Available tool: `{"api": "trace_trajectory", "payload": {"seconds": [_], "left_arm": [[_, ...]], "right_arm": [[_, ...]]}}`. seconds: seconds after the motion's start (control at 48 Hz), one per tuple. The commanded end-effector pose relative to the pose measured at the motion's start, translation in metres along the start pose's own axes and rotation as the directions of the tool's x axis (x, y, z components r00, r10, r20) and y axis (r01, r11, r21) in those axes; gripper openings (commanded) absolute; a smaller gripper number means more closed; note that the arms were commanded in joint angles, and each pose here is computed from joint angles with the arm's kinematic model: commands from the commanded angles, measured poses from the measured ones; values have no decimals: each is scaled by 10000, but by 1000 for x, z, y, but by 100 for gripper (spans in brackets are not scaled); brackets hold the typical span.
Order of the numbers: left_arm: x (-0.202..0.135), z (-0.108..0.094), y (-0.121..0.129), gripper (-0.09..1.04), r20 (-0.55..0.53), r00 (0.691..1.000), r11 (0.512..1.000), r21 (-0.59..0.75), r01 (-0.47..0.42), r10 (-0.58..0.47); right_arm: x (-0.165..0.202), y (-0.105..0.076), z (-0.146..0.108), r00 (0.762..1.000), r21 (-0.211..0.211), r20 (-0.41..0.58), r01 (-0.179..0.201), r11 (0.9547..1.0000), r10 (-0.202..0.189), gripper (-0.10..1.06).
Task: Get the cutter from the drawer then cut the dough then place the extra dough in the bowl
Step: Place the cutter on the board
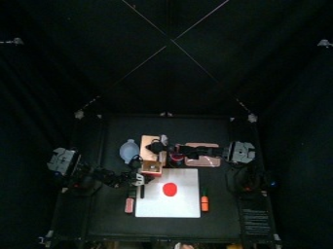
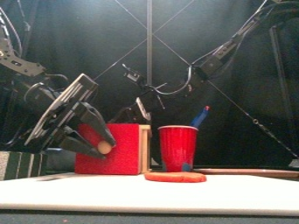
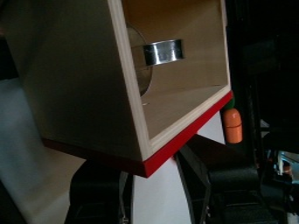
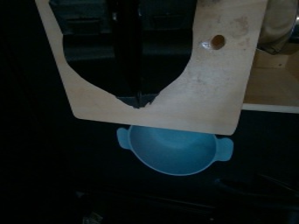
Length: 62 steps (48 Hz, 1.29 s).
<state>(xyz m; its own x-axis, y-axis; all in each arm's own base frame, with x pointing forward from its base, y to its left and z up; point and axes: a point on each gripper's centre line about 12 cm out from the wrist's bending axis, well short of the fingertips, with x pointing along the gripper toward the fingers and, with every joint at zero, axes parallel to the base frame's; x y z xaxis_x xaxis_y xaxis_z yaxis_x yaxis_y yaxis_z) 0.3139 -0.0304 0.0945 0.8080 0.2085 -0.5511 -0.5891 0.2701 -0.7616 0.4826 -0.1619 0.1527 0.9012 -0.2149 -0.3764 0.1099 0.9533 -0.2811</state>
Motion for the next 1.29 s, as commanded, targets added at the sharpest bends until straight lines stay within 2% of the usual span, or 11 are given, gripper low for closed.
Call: {"api": "trace_trajectory", "payload": {"seconds": [0.021,0.188,0.521,0.854,0.979,1.292], "left_arm": [[-3,-10,-14,68,-333,9984,9986,233,469,-461],[-4,-14,-13,68,-478,9980,9986,303,430,-415],[-3,-10,-15,70,-422,9976,9968,563,574,-551],[-1,-4,-16,88,-276,9976,9958,629,658,-642],[-3,-4,-16,90,-311,9974,9958,630,663,-644],[-29,-8,-19,90,-909,9893,9870,1027,1237,-1145]], "right_arm": [[-3,-6,-4,9997,31,-234,103,9999,-102,-7],[-3,-5,-5,9996,33,-248,97,9999,-96,-7],[-3,-5,-5,9996,33,-248,97,9999,-96,-7],[-3,-3,-4,9997,17,-250,51,10000,-51,-7],[-3,-3,-5,9996,19,-264,46,10000,-46,-7],[-3,-2,-5,9997,13,-260,33,10000,-32,-7]]}}
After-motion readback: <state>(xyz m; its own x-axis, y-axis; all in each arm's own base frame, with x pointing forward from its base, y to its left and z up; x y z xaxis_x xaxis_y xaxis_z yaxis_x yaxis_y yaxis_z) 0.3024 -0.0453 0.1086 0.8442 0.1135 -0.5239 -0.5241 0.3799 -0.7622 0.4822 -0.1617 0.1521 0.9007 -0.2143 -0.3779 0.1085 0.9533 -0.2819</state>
